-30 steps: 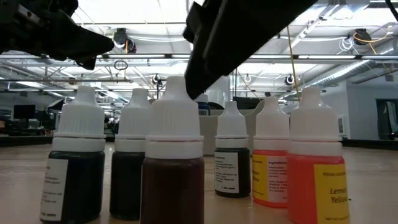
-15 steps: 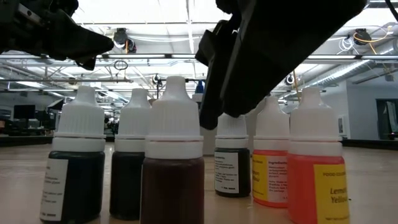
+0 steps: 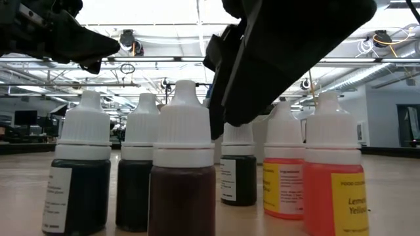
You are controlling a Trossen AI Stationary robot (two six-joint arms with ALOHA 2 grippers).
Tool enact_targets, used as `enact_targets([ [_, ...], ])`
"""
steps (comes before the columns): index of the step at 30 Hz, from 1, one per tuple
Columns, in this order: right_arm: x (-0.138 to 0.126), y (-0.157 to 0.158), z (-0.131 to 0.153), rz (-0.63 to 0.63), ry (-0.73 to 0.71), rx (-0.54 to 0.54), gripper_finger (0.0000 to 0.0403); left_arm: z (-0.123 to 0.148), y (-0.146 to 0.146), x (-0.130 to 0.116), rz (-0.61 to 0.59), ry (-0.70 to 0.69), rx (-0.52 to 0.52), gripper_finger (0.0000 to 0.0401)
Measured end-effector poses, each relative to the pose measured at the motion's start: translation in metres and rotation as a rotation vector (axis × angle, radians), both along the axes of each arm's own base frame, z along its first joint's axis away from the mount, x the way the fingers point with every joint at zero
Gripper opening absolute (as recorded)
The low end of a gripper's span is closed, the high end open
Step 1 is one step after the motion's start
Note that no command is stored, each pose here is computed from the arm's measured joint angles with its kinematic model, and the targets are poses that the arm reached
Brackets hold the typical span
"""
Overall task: Pick & Place food coloring
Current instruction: Put the small green food coloring bottle into the gray bin
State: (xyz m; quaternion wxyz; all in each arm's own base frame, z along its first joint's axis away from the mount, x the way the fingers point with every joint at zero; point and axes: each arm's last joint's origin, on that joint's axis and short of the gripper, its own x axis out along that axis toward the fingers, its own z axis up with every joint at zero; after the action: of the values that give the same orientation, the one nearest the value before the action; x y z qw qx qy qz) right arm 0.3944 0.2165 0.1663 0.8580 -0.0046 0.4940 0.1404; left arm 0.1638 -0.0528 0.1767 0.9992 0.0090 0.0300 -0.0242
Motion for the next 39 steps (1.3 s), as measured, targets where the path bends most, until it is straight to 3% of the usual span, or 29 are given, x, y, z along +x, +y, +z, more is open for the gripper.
enact_targets([
  [10,0.0001,-0.0001,0.0000,-0.004,0.001,0.002,0.0164,0.0000,0.0000,0.0000,0.000,0.000,-0.001,0.0037],
  [24,-0.0016,-0.0006,-0.0036,-0.001,0.016,0.014,0.0086,0.0000,0.0000,0.0000,0.000,0.000,-0.002,0.0037],
  [39,-0.0038,-0.0047,-0.0041,0.021,0.009,0.009,0.0053,0.0001,0.0000,0.0000,0.000,0.000,-0.002,0.0037],
])
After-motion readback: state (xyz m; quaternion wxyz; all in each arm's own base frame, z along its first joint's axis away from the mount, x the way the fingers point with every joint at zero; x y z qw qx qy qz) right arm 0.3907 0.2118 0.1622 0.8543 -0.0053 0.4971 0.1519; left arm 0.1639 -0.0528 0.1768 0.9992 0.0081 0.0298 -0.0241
